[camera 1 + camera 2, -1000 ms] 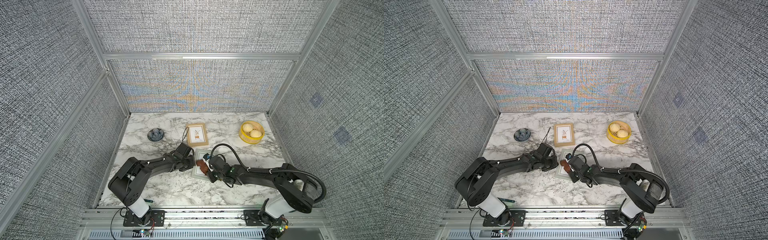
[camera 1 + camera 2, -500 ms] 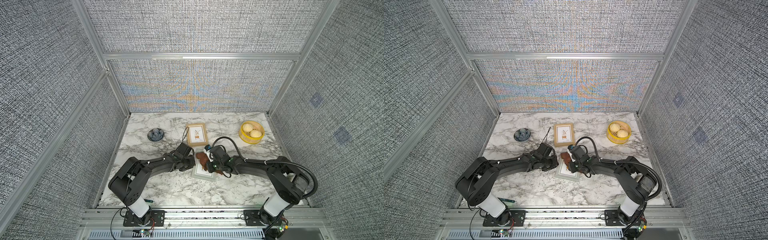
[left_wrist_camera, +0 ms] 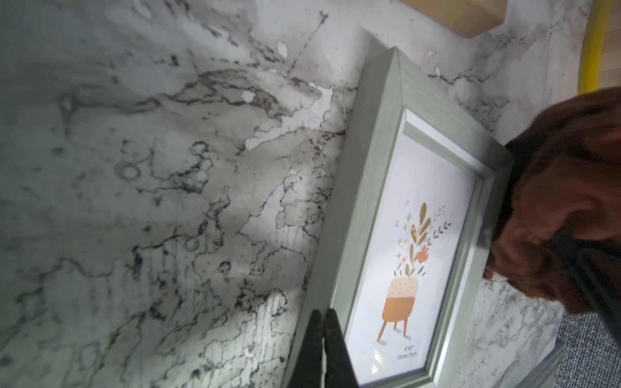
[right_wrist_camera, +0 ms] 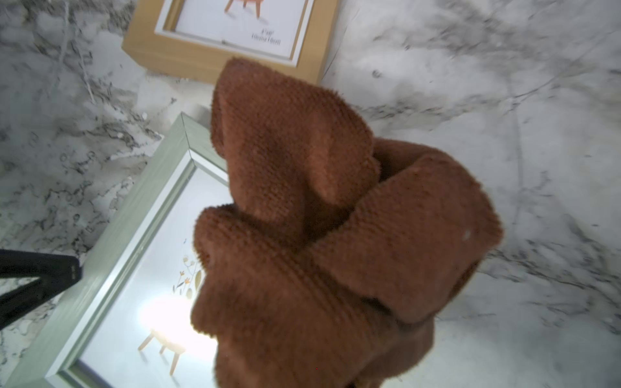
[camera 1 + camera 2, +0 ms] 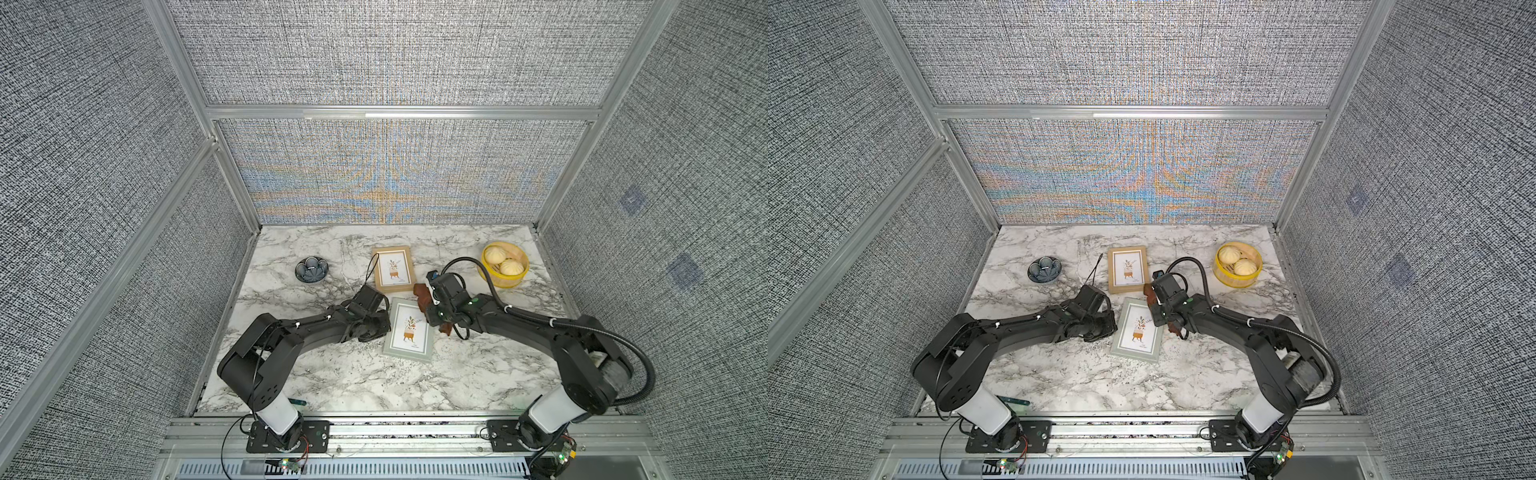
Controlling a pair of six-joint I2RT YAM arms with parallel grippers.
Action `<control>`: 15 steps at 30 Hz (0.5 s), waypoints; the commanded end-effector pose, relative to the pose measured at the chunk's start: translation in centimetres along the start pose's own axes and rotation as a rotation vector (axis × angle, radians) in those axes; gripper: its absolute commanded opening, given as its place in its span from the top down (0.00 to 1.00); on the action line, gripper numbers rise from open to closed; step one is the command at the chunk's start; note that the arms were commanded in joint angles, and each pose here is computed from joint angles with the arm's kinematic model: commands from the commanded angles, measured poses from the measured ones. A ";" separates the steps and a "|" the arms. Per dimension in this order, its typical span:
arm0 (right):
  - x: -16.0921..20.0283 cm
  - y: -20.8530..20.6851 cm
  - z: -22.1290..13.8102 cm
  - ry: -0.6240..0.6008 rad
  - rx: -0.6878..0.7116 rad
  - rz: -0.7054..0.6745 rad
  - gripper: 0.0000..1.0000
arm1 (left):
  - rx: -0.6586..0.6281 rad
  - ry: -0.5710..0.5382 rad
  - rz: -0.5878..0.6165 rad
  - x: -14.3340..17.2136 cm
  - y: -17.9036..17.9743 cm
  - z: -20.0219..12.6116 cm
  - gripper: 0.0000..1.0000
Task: Wipe the picture frame with a cloth
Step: Wipe the dirt from the picture frame.
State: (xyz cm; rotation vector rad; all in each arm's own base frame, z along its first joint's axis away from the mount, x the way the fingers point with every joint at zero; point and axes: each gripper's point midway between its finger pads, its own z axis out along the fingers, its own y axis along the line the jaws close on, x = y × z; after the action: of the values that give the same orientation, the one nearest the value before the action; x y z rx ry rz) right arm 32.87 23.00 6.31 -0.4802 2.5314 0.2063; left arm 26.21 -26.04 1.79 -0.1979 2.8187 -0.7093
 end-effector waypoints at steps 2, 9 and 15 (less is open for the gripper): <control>1.0 2.8 2.0 0.077 -0.105 -0.039 1.00 | -0.353 0.175 -0.045 5.2 8.7 -0.6 1.00; 3.5 5.4 3.5 0.163 -0.200 -0.083 1.00 | -0.349 0.177 -0.048 5.3 8.7 -0.6 1.00; 9.3 10.0 2.0 0.289 -0.320 -0.183 1.00 | -0.346 0.170 -0.063 5.2 8.7 -0.4 1.00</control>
State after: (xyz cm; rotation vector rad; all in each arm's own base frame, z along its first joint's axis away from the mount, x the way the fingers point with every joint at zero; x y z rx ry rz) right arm 28.77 30.46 2.69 -0.7847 2.5345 0.4057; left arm 26.17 -26.04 1.68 -0.1989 2.8192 -0.7116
